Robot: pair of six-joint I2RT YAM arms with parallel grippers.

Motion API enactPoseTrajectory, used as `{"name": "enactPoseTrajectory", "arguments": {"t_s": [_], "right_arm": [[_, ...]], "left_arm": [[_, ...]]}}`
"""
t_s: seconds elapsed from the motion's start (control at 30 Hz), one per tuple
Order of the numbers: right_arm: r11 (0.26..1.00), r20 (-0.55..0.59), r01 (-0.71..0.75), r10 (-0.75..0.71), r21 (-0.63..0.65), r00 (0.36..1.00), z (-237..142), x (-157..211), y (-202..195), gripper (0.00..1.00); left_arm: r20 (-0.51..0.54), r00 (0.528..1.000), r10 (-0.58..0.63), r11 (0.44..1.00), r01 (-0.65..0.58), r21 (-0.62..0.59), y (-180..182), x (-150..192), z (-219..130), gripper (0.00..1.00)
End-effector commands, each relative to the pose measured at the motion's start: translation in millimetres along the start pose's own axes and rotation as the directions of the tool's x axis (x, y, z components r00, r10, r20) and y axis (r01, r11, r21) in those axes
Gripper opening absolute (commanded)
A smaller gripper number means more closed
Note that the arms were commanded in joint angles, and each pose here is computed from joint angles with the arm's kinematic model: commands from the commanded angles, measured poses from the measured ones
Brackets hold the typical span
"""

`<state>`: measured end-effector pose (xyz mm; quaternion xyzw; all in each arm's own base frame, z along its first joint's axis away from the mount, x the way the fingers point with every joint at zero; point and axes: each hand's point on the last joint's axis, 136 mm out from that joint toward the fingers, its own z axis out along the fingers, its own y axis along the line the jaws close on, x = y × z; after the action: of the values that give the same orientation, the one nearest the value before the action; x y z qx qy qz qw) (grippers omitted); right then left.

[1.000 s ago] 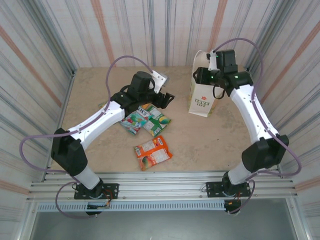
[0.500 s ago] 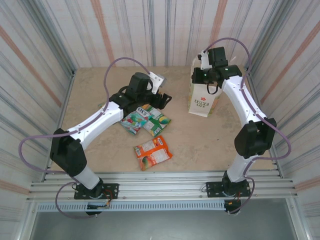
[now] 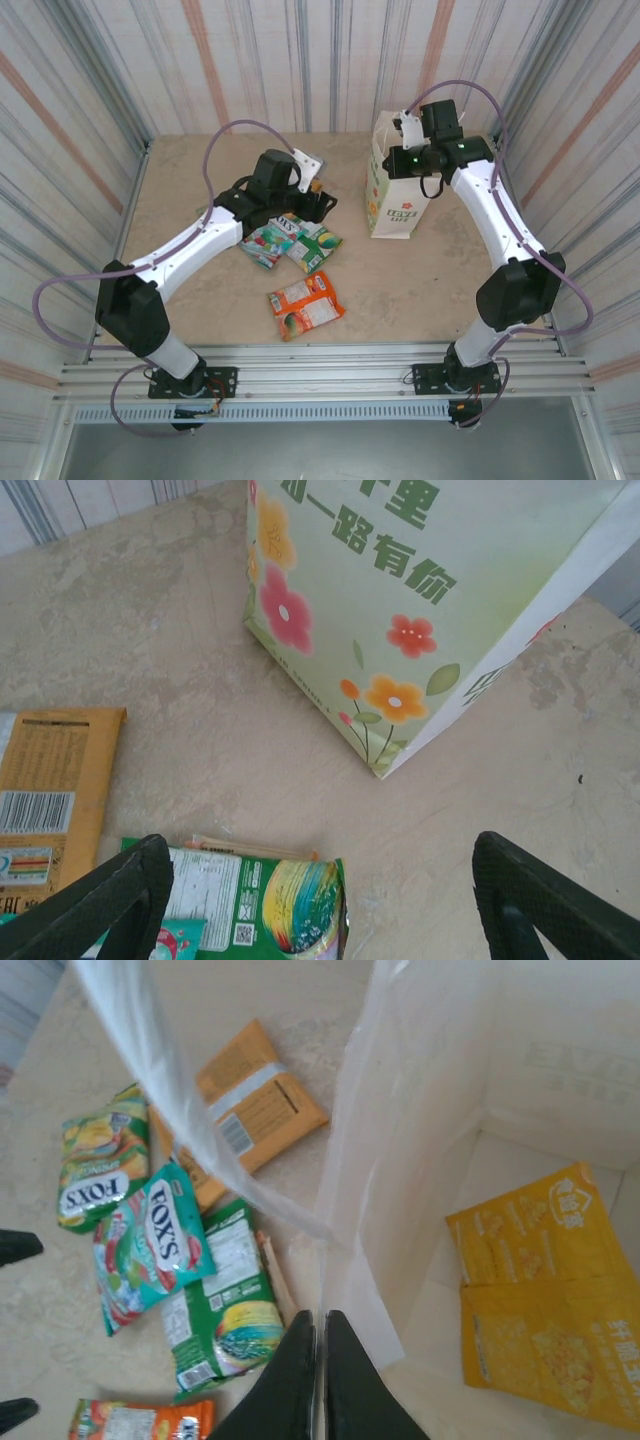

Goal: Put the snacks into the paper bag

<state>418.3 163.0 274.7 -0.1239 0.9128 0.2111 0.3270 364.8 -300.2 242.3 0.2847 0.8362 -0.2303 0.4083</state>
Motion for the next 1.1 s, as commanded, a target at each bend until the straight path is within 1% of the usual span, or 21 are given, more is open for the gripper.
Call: {"name": "enactPoseTrajectory", "arguments": {"t_s": [0.0,0.1,0.13,0.3,0.5,0.63,0.73,0.83,0.93,1.07], "right_arm": [[0.999,-0.024,0.025,-0.026,-0.036,0.999,-12,11,13,0.28],[0.999,-0.002,0.035,-0.035,-0.033,0.999,-22,10,15,0.43],[0.999,0.008,0.038,-0.038,-0.033,0.999,-26,10,16,0.46],[0.999,0.086,0.029,-0.026,-0.03,0.996,-47,9,22,0.55],[0.999,0.144,-0.011,0.018,-0.05,0.989,-64,16,28,0.57],[0.999,0.161,-0.016,0.022,-0.034,0.987,-77,24,33,0.59],[0.999,0.159,-0.03,0.033,-0.018,0.987,-83,36,33,0.59],[0.998,0.109,-0.061,0.064,-0.024,0.992,-84,60,40,0.59],[0.998,0.051,-0.069,0.069,-0.012,0.996,-85,90,50,0.59],[0.995,-0.005,-0.094,0.094,-0.036,0.996,-88,126,69,0.58]], "left_arm": [[0.005,0.999,-0.037,0.999,0.037,-0.011,0,1,-18,0.81],[-0.004,0.998,-0.06,0.998,0.06,-0.009,-1,4,-25,0.8],[-0.009,0.998,-0.068,0.998,0.068,-0.01,-2,6,-27,0.8],[-0.046,0.993,-0.111,0.994,0.112,0.001,-6,17,-37,0.79],[-0.139,0.98,-0.145,0.989,0.148,0.014,-11,49,-45,0.77],[-0.164,0.973,-0.161,0.986,0.165,0.007,-10,68,-48,0.75],[-0.219,0.962,-0.163,0.985,0.17,0.012,-11,83,-47,0.75],[-0.301,0.937,-0.179,0.977,0.206,0.06,-16,100,-46,0.73],[-0.358,0.914,-0.19,0.972,0.227,0.064,-16,116,-45,0.72],[-0.339,0.924,-0.176,0.973,0.216,0.081,-16,123,-41,0.72]]}}
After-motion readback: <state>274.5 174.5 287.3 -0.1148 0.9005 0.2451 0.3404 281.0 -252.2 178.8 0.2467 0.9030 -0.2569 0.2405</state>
